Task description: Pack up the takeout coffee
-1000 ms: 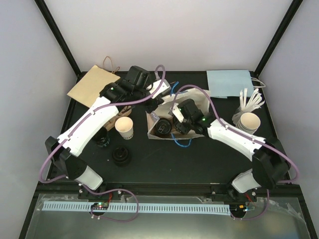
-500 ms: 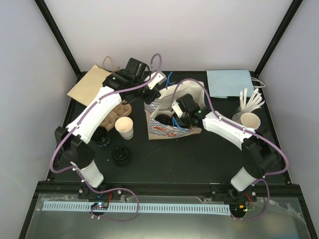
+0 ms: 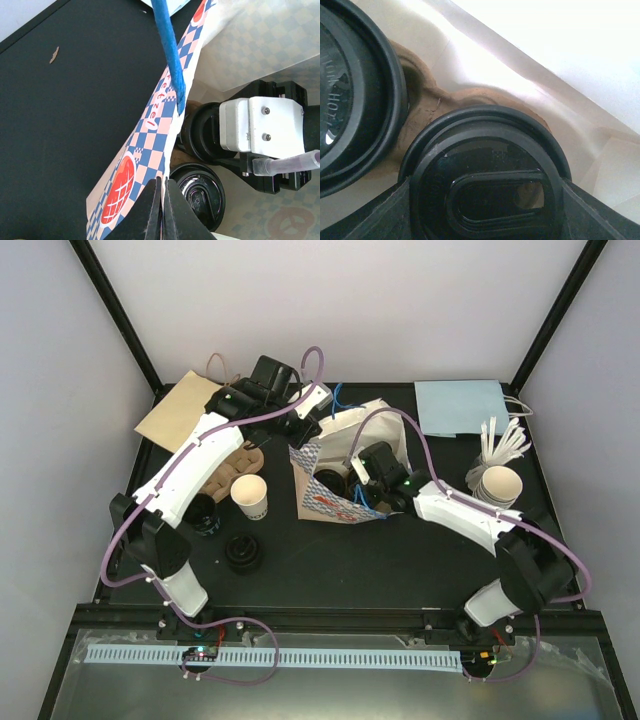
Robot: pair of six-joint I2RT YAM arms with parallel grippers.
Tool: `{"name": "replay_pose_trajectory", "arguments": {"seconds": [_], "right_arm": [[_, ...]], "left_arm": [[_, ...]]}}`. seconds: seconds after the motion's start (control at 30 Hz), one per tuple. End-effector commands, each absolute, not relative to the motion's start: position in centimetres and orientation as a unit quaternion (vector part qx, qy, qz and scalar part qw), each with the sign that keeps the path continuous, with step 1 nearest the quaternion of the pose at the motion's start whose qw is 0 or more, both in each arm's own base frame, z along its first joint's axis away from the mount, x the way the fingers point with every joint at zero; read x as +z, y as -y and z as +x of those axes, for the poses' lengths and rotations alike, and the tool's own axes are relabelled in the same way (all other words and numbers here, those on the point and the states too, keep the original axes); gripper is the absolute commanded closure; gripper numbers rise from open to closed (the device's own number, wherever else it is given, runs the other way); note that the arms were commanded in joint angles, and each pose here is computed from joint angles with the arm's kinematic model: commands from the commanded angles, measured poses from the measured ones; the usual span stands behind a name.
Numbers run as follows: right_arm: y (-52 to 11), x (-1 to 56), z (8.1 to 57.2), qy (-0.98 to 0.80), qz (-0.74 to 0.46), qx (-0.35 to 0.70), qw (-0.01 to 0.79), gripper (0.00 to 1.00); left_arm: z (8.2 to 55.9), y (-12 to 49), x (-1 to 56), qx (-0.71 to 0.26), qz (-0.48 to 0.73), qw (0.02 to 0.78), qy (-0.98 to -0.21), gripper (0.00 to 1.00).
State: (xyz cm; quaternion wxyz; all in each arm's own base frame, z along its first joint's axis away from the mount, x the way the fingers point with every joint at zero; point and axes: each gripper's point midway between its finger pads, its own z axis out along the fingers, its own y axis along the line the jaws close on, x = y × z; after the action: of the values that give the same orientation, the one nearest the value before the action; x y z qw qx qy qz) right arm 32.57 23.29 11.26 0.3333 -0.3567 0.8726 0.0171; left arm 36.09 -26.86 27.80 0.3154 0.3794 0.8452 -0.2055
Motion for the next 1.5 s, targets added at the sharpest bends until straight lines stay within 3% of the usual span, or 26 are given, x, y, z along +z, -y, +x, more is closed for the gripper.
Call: {"name": "replay_pose_trajectory", "arguments": {"seconds": [0.0,0.27,0.97,1.27,1.47], "right_arm": [[-20.8,5.2,27.9,-0.905,-0.361,-0.002,0.225,0.33],[-19.1,5.0,28.8,-0.901,-0.359,-0.062,0.233,0.33],[-19.7,5.0,30.0,-0.885,-0.387,-0.098,0.240,0.33],[-21.7,5.9,29.2,-0.899,-0.362,0.024,0.247,0.32],[-21.3,5.5,29.3,-0.901,-0.365,0.004,0.232,0.34]], "left_arm": [[36.3,26.8,28.2,-0.210,0.373,0.312,-0.848,0.98],[35.9,26.9,28.4,-0.217,0.374,0.312,-0.846,0.98],[35.0,26.8,28.3,-0.225,0.377,0.306,-0.845,0.99],[34.8,26.6,28.3,-0.222,0.378,0.307,-0.845,0.99],[34.7,26.5,28.3,-0.222,0.378,0.308,-0.845,0.98]]}}
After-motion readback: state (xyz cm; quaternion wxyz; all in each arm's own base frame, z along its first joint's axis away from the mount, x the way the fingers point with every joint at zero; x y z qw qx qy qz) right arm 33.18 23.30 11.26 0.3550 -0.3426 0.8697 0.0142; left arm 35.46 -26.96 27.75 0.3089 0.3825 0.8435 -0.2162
